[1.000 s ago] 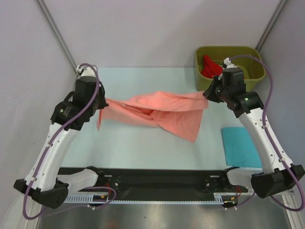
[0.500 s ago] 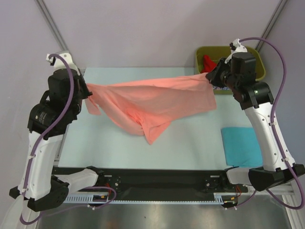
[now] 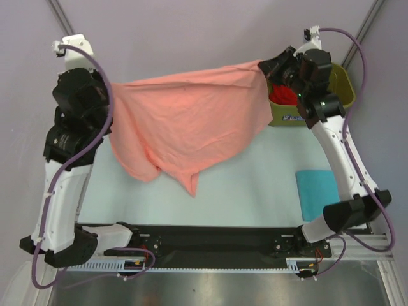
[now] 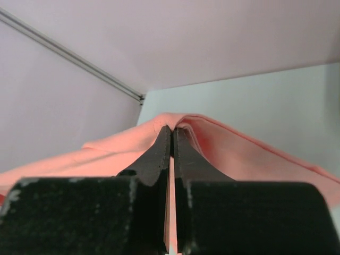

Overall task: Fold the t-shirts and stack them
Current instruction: Flatten the tshirt out

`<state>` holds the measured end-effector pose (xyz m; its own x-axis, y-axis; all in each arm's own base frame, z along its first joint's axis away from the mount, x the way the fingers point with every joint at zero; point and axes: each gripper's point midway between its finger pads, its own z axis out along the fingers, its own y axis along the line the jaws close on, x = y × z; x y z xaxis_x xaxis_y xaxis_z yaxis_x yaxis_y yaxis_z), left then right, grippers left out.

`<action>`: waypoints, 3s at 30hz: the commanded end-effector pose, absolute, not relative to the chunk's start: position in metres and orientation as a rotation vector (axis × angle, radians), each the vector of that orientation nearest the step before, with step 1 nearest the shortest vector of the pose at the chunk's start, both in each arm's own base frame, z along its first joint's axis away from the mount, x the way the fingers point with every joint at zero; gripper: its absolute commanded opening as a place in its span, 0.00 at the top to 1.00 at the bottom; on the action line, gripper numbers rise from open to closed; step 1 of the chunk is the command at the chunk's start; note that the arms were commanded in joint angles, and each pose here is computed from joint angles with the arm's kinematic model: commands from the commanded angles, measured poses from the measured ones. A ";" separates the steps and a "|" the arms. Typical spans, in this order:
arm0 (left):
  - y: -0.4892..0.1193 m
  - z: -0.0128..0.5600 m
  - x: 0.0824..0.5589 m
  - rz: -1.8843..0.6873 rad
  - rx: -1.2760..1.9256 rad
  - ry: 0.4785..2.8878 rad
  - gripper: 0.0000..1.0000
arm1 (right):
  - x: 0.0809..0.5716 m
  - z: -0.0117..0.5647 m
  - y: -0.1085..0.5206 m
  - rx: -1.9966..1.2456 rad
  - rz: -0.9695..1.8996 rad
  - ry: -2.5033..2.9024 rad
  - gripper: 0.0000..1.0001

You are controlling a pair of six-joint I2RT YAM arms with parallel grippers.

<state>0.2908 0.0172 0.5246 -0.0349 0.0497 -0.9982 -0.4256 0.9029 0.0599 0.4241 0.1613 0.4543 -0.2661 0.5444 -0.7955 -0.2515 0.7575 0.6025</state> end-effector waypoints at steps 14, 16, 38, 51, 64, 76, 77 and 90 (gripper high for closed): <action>0.022 0.644 0.278 0.187 -0.293 1.186 1.00 | 0.445 0.515 0.167 0.209 0.910 1.565 1.00; -0.003 0.579 0.290 0.098 -0.206 1.329 1.00 | 0.435 0.469 0.165 0.251 0.898 1.705 1.00; -0.234 0.090 0.185 -0.125 0.419 2.544 0.96 | 0.277 0.098 0.114 0.461 0.440 2.549 0.91; -0.231 0.153 0.277 -0.028 0.412 2.448 0.13 | 0.319 0.093 0.076 0.374 0.230 2.649 0.40; -0.189 0.071 0.129 -0.495 -0.078 2.774 0.63 | 0.242 0.100 0.085 0.372 0.321 2.628 0.53; -0.182 0.026 0.123 -0.335 -0.261 2.889 0.70 | 0.219 0.096 0.092 0.397 0.361 2.628 0.54; -0.182 0.024 0.122 -0.326 -0.281 2.896 0.69 | 0.219 0.097 0.092 0.398 0.359 2.627 0.54; -0.171 0.005 0.121 -0.197 -0.335 2.922 0.64 | 0.221 0.096 0.095 0.410 0.371 2.623 0.54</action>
